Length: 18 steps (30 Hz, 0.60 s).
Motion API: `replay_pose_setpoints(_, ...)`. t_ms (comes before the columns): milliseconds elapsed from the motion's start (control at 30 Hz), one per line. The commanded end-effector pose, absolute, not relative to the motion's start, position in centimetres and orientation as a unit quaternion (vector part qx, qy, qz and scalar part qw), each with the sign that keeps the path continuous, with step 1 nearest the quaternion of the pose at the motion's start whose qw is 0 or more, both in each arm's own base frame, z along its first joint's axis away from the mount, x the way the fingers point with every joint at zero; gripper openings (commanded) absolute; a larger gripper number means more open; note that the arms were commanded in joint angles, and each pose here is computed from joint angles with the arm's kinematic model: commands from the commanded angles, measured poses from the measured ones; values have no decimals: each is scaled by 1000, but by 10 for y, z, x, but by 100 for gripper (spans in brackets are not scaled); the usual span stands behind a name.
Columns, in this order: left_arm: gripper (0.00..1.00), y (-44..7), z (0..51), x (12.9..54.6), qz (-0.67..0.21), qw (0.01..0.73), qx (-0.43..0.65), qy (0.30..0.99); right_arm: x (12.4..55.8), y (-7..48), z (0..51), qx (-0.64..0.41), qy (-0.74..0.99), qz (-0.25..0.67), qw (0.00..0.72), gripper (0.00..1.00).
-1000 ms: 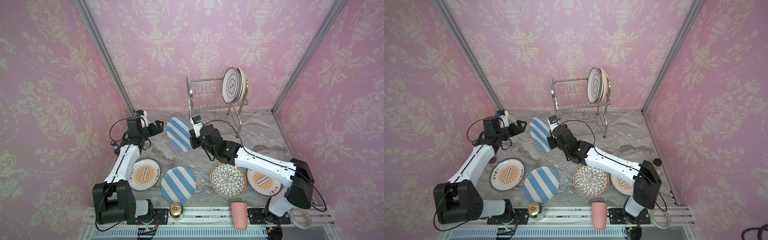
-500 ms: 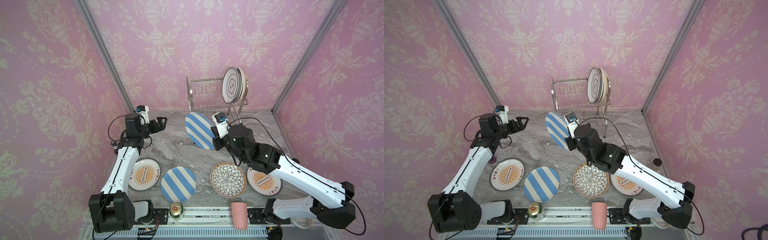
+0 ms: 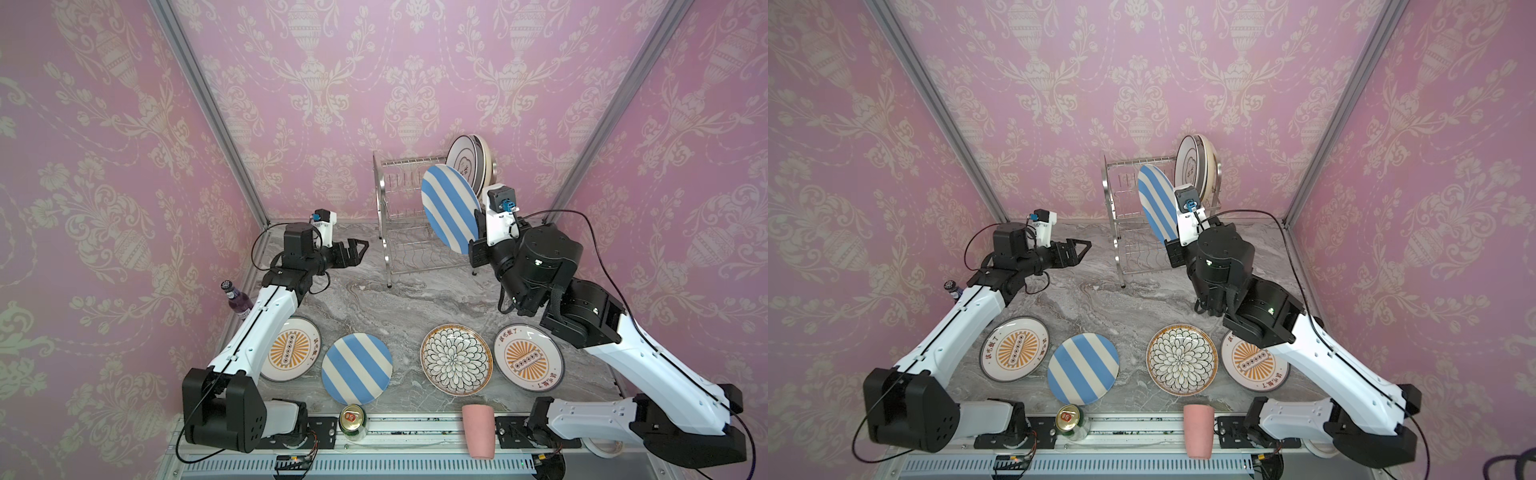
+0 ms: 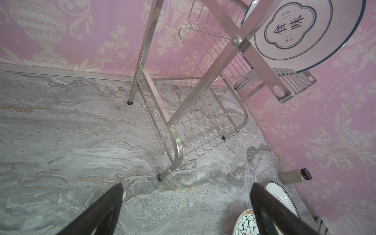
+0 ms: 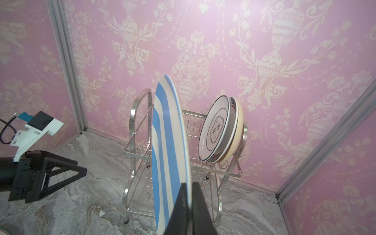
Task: Load the plates into the dish rack
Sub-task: 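Lift the striped plate upright with the right gripper toward the rack, then lower the striped plate into the rack slots beside the cloud-emblem plate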
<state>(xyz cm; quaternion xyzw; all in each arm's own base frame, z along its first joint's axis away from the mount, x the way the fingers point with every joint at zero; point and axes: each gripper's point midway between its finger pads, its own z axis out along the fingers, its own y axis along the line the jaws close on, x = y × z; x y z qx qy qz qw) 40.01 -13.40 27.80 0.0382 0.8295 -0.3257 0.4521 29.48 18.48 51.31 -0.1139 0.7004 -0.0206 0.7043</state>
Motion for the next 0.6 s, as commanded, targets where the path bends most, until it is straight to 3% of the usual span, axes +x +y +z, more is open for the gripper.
replay_pose_setpoints(0, 99, -143, 281, 395, -342, 456, 63, 820, 308, 172, 552, -67, 667, -41, 741, 0)
replay_pose_setpoints(233, 99, -149, 280, 384, -349, 460, 78, 813, 352, 167, 568, -32, 658, -68, 749, 0)
replay_pose_setpoints(567, 99, -155, 272, 373, -355, 442, 85, 819, 433, 158, 541, -4, 688, -68, 723, 0)
